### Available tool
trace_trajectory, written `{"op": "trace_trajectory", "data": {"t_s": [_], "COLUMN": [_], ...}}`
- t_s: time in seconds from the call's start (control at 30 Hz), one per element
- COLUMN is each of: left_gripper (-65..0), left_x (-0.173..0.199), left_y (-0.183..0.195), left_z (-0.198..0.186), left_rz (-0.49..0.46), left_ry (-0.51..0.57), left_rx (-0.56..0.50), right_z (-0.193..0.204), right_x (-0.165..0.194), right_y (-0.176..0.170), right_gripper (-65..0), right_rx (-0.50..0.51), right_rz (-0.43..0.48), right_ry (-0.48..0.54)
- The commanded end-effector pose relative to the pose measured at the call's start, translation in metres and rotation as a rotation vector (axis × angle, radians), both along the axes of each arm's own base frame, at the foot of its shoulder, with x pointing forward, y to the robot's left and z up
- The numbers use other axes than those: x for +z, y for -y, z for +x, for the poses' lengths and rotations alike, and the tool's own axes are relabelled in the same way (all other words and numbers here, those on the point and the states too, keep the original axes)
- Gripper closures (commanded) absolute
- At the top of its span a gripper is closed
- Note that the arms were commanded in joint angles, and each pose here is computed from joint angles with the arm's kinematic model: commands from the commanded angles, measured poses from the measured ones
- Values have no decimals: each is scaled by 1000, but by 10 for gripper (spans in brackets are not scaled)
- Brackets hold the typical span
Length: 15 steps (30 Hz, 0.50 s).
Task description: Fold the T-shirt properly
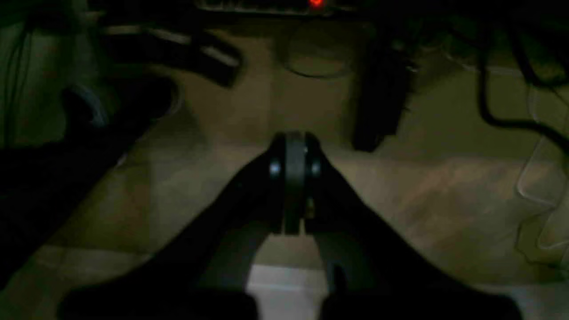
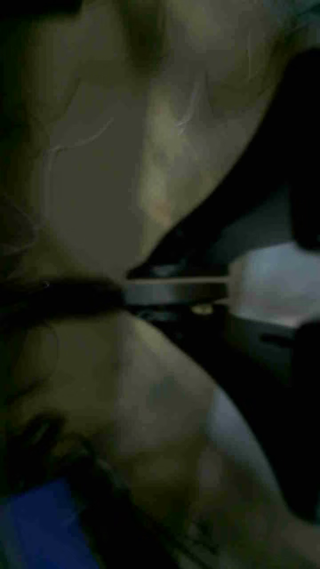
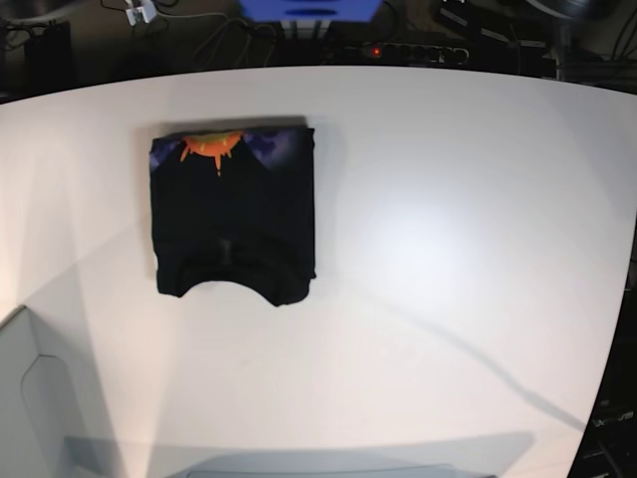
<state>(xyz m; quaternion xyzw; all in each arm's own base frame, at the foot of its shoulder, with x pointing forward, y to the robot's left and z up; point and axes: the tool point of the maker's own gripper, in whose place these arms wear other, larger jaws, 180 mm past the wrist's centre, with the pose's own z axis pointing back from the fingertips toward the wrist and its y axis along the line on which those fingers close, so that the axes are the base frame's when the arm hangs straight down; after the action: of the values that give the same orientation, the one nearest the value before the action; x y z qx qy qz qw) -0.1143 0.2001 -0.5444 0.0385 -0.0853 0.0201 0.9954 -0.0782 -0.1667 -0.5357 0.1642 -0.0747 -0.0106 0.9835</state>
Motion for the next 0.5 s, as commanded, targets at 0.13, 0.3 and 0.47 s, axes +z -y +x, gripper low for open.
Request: {"op": "trace_trajectory", "data": {"t_s": [0.13, 0.3, 0.47], "left_gripper": [0, 0, 0], "left_x": [-52, -85, -97], "left_y": [-8, -17, -18], "left_z": [0, 21, 59], "left_rz": [15, 38, 37], "left_ry": [-49, -47, -17], "left_rx": [22, 11, 58], "right_z": [-9, -3, 13], "right_x": [-45, -89, -106], "right_y": [-40, -26, 8], "right_gripper": [0, 0, 0], "right_rx": [-36, -123, -22], "right_rz": [109, -74, -373], "right_ry": [-36, -13, 73]}}
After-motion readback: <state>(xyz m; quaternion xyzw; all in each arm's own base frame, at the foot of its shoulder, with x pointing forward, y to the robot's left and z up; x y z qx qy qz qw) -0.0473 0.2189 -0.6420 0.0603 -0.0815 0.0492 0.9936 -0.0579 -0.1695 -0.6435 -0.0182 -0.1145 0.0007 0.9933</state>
